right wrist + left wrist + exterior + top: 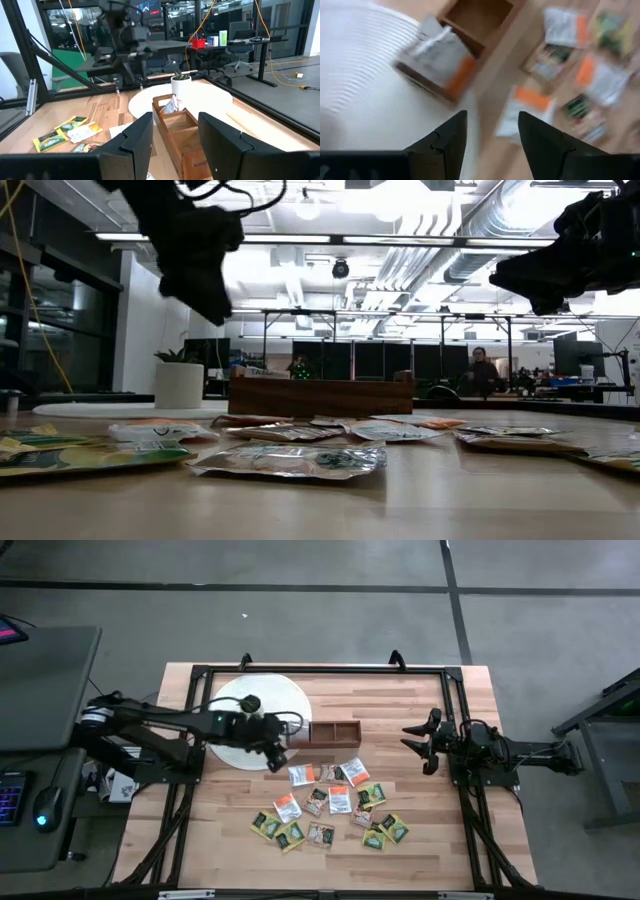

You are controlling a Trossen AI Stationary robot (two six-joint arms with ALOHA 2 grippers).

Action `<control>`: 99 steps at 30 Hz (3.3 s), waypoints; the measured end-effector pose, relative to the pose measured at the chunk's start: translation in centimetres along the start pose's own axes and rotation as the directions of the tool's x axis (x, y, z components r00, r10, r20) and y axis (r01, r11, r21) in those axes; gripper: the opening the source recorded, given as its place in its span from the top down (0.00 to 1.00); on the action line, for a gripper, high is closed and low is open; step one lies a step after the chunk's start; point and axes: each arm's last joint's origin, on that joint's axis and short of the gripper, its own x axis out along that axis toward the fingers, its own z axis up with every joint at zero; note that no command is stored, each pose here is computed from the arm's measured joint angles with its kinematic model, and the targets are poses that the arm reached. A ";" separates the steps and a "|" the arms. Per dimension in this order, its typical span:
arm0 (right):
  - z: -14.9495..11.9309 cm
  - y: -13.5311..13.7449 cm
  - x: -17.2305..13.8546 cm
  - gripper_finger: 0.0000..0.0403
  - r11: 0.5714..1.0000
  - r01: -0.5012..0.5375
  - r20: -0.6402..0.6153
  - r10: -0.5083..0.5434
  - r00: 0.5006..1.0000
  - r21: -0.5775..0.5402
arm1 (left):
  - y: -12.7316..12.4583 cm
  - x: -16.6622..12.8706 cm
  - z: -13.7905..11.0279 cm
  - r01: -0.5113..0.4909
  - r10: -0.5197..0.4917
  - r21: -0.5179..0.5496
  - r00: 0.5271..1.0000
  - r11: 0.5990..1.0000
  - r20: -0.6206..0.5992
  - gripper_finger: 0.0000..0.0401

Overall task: Pick & Place Tea
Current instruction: Put the white tea bag into the left section of the wooden organizer

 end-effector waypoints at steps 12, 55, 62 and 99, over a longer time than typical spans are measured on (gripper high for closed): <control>0.0 0.0 0.1 0.62 1.000 0.001 -0.005 -0.001 1.000 -0.001 | -0.3 3.1 -6.4 0.270 -0.266 -0.534 0.960 0.801 0.087 0.57; -0.1 0.0 0.1 0.62 1.000 0.000 -0.012 0.000 1.000 -0.002 | -5.5 7.6 -7.4 -0.016 -0.016 -0.837 0.999 0.548 -0.030 0.57; -0.1 0.0 0.1 0.62 1.000 0.000 -0.012 0.000 1.000 -0.002 | -5.8 7.4 -7.1 -0.004 -0.022 -0.817 1.000 0.577 -0.020 0.57; -0.1 0.0 0.1 0.62 1.000 0.000 -0.013 0.000 1.000 -0.002 | -5.1 9.2 -7.5 -0.074 0.034 -0.850 0.997 0.522 -0.065 0.57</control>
